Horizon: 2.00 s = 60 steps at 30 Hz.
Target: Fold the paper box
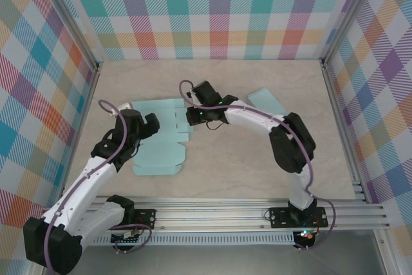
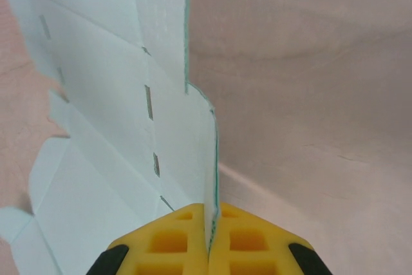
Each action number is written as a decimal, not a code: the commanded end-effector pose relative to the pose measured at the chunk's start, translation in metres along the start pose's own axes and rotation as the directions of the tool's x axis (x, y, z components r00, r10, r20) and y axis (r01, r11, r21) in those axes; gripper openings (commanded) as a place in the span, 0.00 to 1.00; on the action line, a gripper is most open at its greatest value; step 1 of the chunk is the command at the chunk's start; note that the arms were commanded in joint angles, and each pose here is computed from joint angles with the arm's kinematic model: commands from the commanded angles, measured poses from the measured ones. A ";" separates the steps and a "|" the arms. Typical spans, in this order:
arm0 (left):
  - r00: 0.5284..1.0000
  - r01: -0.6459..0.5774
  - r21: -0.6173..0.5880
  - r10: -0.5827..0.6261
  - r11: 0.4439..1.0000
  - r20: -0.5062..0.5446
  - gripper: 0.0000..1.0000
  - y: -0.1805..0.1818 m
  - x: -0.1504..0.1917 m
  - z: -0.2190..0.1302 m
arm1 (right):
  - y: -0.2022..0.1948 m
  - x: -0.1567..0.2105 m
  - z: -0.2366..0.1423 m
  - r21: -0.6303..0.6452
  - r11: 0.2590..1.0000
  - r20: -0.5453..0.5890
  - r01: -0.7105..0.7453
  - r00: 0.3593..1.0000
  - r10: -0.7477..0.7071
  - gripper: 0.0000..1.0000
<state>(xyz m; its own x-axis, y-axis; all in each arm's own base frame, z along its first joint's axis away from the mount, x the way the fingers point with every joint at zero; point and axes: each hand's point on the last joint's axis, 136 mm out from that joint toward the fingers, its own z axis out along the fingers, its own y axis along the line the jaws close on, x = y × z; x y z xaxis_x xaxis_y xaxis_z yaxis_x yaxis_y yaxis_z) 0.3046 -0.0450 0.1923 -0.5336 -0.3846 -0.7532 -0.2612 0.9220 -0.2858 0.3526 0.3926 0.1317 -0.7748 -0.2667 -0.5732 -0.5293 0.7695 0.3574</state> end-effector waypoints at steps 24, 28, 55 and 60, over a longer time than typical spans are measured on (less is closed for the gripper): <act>0.784 -0.552 0.581 0.610 0.599 0.115 0.62 -0.123 -0.033 0.036 | -0.070 0.020 -0.147 0.101 0.951 0.177 0.291 0.936 -0.305 0.00; 0.757 -0.553 0.638 0.643 0.536 0.115 0.63 -0.132 -0.024 0.037 | -0.070 0.021 -0.152 0.080 0.955 0.184 0.286 0.937 -0.296 0.00; 0.601 -0.577 0.720 0.798 0.384 0.056 0.19 -0.135 0.006 0.055 | -0.083 0.016 -0.149 0.056 0.967 0.199 0.248 0.947 -0.254 0.00; 0.540 -0.668 0.652 0.836 0.359 0.093 0.05 -0.140 0.013 0.053 | -0.094 0.019 -0.146 0.068 0.975 0.194 0.212 0.956 -0.221 0.00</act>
<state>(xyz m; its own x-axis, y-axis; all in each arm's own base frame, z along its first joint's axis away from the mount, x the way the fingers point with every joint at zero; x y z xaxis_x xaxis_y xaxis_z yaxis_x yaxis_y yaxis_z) 0.3824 -0.1698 0.1818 -0.4931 0.5232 -0.6951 0.7732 0.6298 -0.0743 0.3316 0.2310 0.1962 -0.5609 -0.3332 -0.7579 -0.6593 0.7334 0.1654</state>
